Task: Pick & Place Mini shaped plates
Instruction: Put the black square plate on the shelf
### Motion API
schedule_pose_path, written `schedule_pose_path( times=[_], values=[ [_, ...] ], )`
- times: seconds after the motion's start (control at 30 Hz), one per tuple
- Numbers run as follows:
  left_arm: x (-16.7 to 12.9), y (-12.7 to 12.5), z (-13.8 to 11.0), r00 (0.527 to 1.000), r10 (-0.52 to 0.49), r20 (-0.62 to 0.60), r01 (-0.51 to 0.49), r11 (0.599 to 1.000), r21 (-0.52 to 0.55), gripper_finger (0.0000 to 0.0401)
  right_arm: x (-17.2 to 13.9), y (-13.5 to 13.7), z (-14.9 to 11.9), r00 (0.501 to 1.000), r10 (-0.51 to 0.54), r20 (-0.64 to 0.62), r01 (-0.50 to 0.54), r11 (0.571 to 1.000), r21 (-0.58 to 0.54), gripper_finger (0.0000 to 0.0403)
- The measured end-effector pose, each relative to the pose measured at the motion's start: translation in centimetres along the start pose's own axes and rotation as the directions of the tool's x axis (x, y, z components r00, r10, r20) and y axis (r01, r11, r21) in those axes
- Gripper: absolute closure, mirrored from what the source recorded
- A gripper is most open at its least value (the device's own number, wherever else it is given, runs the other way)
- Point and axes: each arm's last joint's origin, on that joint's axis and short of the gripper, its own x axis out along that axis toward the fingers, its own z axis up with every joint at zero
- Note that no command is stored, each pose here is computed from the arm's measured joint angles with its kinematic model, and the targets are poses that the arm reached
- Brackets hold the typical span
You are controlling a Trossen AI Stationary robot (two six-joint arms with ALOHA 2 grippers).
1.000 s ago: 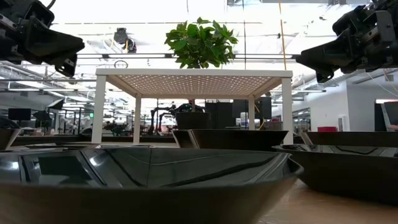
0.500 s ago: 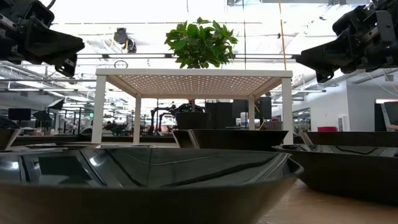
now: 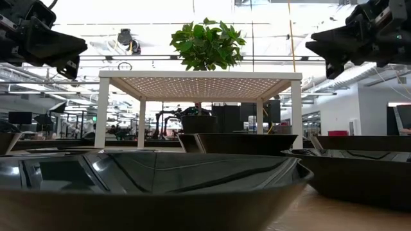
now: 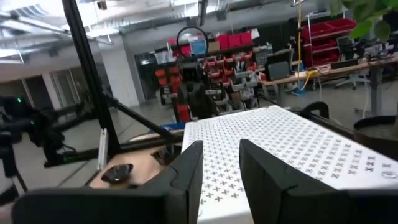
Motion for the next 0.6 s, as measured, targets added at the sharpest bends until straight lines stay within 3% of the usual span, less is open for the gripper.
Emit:
schedule_pose_path(
  times=[0.3, 0.4, 0.5, 0.6],
  values=[
    [0.0, 0.0, 0.0, 1.0, 0.0, 0.0, 0.0, 1.0, 0.0, 0.0364, 0.0, 0.0, -0.1, 1.0, 0.005, -0.008, -0.004, 0.984, 0.179, 0.0309],
    [0.0, 0.0, 0.0, 1.0, 0.0, 0.001, 0.0, 1.0, 0.0, 0.0364, 0.0, 0.2, 0.0, 0.997, 0.075, -0.024, -0.069, 0.98, 0.189, 0.0309],
    [0.0, 0.0, 0.0, 1.0, 0.0, 0.0, 0.0, 1.0, 0.0, 0.0364, 0.1, 0.6, -0.6, 0.983, 0.13, -0.127, -0.097, 0.967, 0.236, 0.0309],
    [0.0, 0.0, 0.0, 1.0, 0.0, 0.0, 0.0, 1.0, 0.0, 0.0364, 1.2, 1.8, 1.7, 0.968, 0.092, -0.232, -0.045, 0.979, 0.198, 0.0309]
  ],
)
